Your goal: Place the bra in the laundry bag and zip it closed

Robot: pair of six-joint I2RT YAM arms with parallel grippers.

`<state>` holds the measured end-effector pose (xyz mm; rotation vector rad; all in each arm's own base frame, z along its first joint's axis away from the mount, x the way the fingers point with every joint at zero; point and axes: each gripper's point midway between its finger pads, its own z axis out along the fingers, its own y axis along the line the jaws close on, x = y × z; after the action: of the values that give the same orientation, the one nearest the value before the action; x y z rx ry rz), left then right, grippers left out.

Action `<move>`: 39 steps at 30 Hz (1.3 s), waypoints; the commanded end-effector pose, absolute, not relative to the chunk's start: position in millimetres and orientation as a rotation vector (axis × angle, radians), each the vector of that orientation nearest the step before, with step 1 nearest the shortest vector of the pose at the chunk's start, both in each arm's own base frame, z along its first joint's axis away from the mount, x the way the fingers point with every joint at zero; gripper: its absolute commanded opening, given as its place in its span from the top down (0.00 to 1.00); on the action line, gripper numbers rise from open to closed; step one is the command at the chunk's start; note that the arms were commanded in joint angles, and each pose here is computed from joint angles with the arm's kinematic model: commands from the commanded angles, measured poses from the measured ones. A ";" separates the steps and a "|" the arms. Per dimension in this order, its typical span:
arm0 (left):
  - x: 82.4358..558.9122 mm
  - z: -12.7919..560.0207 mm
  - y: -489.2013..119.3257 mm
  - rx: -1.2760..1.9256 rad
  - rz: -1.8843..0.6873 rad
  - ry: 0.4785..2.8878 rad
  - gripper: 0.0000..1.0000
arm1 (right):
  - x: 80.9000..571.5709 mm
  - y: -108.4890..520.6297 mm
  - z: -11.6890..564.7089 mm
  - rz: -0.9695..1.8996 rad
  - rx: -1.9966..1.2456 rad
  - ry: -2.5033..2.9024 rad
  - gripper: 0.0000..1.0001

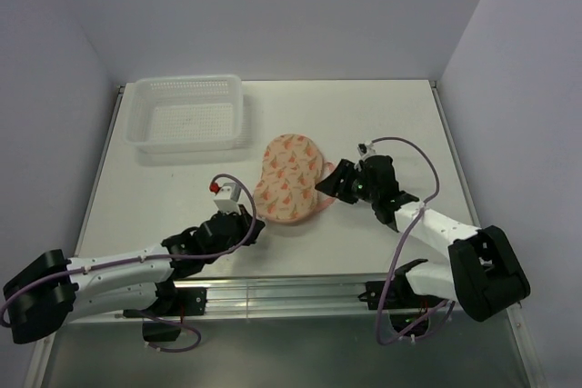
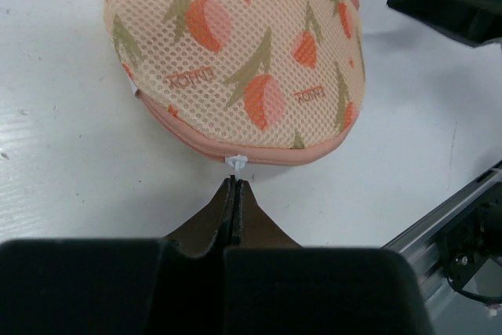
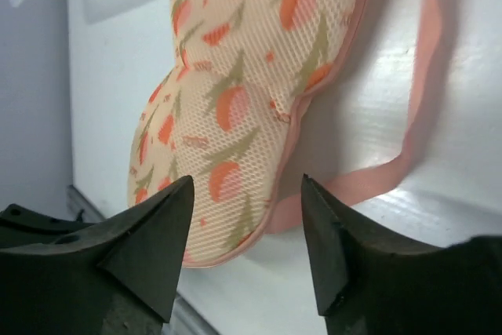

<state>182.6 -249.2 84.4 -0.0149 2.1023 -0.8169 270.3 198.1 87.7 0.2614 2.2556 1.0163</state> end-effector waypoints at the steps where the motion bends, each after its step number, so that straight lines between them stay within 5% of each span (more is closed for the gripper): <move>1: 181.5 86.8 -258.0 -0.009 -0.867 2.101 1.00 | 283.4 194.8 106.7 0.936 0.221 2.194 0.33; 3: 183.5 94.5 -274.6 0.003 -0.927 2.086 1.00 | 270.3 200.7 109.6 0.963 0.217 2.175 0.22; 11: 185.2 101.8 -319.0 0.087 -1.009 2.074 1.00 | 206.9 233.4 94.3 1.197 0.287 2.186 0.19; 21: 175.5 99.3 -336.3 0.139 -1.035 2.093 1.00 | 212.4 262.8 98.8 1.254 0.258 2.182 0.16; 25: 175.6 99.4 -331.0 0.141 -1.013 2.095 1.00 | 229.5 261.4 99.9 1.188 0.287 2.159 0.38; 28: 176.6 94.2 -321.8 0.145 -0.959 2.108 1.00 | 235.9 256.5 92.7 1.145 0.309 2.164 0.87; 29: 177.2 93.2 -318.9 0.145 -0.942 2.110 1.00 | 238.4 253.4 92.1 1.136 0.320 2.161 0.92; 31: 180.9 88.0 -307.6 0.141 -0.874 2.117 1.00 | 238.1 247.8 88.6 1.113 0.320 2.167 1.00; 39: 206.0 76.5 -254.0 0.057 -0.663 2.131 1.00 | 237.4 213.2 76.5 1.008 0.325 2.189 1.00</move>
<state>195.2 -284.3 84.5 0.0747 2.1262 -0.8088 226.0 236.0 81.6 0.3136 2.2173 1.1276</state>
